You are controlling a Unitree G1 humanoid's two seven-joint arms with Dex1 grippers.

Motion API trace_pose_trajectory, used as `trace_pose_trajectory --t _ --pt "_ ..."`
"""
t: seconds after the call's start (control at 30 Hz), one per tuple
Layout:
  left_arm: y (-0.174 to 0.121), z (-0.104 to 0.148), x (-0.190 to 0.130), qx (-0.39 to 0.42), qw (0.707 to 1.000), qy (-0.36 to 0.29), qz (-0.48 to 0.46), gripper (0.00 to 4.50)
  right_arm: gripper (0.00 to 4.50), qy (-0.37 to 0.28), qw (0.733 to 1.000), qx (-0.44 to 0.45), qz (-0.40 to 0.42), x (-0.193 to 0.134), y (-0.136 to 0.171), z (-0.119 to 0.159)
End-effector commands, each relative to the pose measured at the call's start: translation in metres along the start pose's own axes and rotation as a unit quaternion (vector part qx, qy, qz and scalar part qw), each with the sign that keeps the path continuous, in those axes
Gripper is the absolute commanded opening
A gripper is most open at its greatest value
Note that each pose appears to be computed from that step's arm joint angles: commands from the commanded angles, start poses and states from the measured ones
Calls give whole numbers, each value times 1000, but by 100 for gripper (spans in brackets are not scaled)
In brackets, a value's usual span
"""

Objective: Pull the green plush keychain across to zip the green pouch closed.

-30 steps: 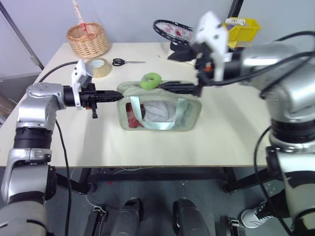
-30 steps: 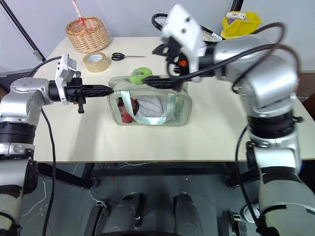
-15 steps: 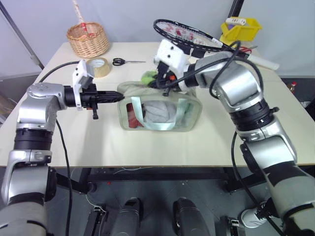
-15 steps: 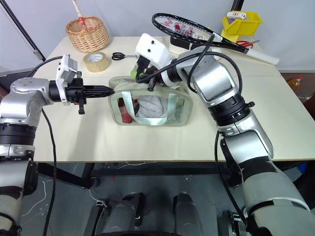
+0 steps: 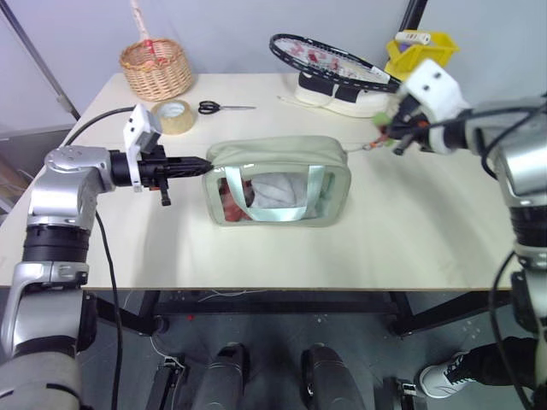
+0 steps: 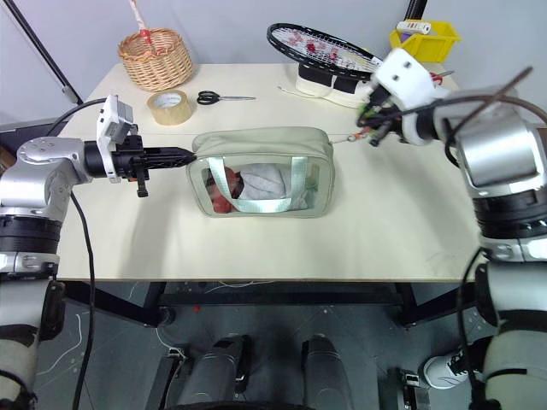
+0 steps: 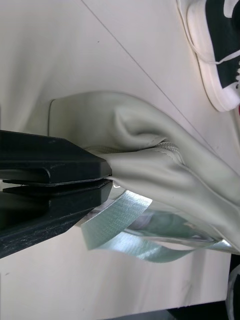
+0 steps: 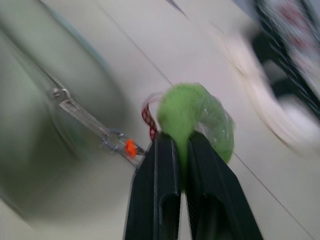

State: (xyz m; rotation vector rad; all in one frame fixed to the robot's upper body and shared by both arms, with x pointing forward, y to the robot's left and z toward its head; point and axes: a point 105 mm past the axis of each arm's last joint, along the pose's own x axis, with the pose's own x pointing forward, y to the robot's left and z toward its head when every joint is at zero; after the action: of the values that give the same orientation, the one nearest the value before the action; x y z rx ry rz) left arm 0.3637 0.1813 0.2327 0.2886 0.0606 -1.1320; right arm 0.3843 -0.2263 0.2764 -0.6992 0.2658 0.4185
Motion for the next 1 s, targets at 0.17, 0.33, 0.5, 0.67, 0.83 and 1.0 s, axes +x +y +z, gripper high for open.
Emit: trace_pose_trajectory --t 0.17,0.33,0.5,0.67,0.83,1.0 --pt "5 -9 -7 -23 999 13 19 0 2 63 997 -41 -12 -12 17 -48" --pt "8 -6 -7 -25 999 11 25 0 2 47 996 -56 57 12 80 -49" --pt "8 -4 -7 -25 999 9 25 0 2 27 993 -45 102 23 117 -41" --pt "6 -4 -6 -24 999 6 23 0 2 18 994 -34 101 23 113 -34" --pt "1 -1 -5 -17 1000 1 9 0 164 0 994 13 108 8 96 -23" --pt "-2 4 -5 -1 1000 1 -2 0 352 -45 989 54 128 -19 72 -9"
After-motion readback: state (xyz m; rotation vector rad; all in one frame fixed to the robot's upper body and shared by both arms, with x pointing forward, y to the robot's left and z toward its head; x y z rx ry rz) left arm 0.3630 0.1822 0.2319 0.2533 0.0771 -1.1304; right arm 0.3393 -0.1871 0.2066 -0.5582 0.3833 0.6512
